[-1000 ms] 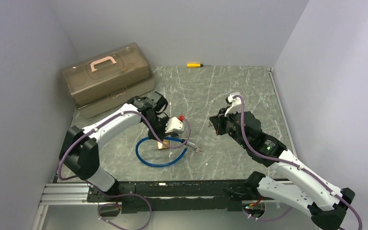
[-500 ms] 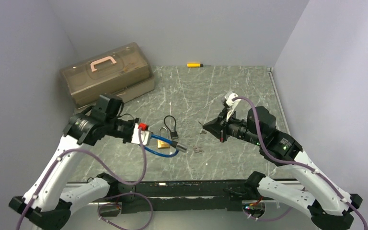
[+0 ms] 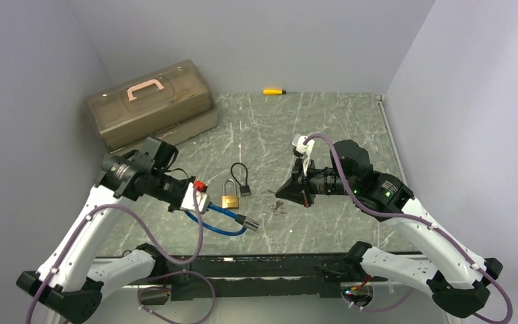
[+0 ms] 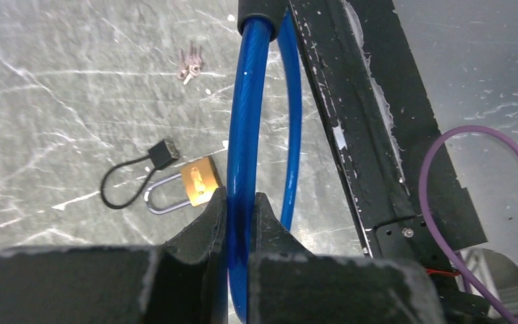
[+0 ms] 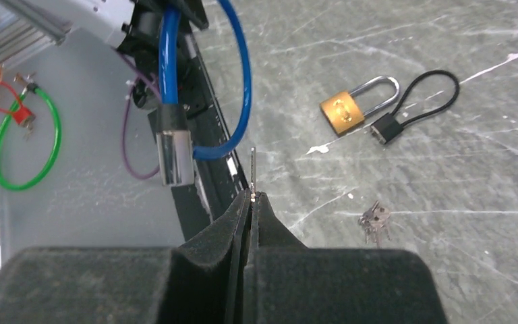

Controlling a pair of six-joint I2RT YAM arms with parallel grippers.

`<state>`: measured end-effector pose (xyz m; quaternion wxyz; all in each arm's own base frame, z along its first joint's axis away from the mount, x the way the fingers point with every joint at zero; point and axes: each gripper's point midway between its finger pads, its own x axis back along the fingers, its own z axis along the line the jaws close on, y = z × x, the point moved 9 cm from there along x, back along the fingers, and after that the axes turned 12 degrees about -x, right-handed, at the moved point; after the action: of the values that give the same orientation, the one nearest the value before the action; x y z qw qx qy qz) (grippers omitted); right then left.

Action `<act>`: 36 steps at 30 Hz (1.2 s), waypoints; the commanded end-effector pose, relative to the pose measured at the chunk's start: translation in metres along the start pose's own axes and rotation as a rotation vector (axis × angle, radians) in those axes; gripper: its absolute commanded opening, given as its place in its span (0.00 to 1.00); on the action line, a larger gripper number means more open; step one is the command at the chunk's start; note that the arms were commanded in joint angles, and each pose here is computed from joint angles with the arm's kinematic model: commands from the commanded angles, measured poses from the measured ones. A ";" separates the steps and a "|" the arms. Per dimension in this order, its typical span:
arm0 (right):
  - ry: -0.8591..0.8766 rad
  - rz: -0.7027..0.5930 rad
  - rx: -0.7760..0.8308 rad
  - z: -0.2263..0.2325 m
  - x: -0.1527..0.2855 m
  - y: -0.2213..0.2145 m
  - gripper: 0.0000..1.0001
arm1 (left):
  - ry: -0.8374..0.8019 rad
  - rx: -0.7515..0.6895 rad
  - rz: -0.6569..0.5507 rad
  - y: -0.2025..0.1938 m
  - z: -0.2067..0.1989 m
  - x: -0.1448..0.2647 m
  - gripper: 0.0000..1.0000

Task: Unlock with the key

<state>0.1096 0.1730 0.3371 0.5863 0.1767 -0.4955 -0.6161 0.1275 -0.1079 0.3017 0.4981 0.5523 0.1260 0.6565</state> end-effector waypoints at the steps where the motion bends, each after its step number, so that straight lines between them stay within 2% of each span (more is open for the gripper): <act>1: 0.113 0.069 0.055 0.014 0.011 -0.002 0.00 | 0.074 -0.188 -0.110 0.036 -0.009 0.020 0.00; 6: 0.104 0.095 0.097 0.017 0.012 -0.006 0.00 | 0.115 -0.172 -0.130 0.042 -0.007 0.024 0.00; 8: 0.071 0.085 0.104 0.014 0.011 -0.004 0.00 | 0.145 -0.104 -0.113 0.031 -0.004 0.016 0.00; 11: 0.021 0.056 0.106 0.011 0.012 0.000 0.00 | 0.161 -0.010 -0.042 0.005 0.001 0.001 0.00; 17: -0.024 -0.069 0.087 0.011 0.020 0.003 0.00 | 0.006 0.199 0.096 -0.057 0.026 -0.042 0.00; 22: -0.077 -0.175 0.071 0.011 0.027 0.009 0.00 | -0.044 0.275 0.244 -0.105 0.047 -0.068 0.00; 24: -0.088 -0.194 0.067 0.011 0.029 0.009 0.00 | -0.071 0.324 0.313 -0.124 0.051 -0.076 0.06; 25: -0.094 -0.195 0.064 0.010 0.029 0.008 0.00 | -0.090 0.350 0.332 -0.131 0.051 -0.080 0.12; 28: -0.109 -0.195 0.062 0.008 0.030 0.006 0.00 | -0.118 0.426 0.366 -0.150 0.051 -0.089 0.20; 33: -0.134 -0.212 0.064 0.006 0.031 0.006 0.00 | -0.105 0.439 0.411 -0.171 0.054 -0.102 0.29; 36: -0.147 -0.217 0.065 0.004 0.030 0.007 0.00 | -0.099 0.447 0.427 -0.176 0.068 -0.105 0.55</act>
<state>0.0979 0.1485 0.3449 0.5052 0.1853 -0.5362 -0.6504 0.2446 -0.1267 0.1321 0.2284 0.7116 0.1206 0.6533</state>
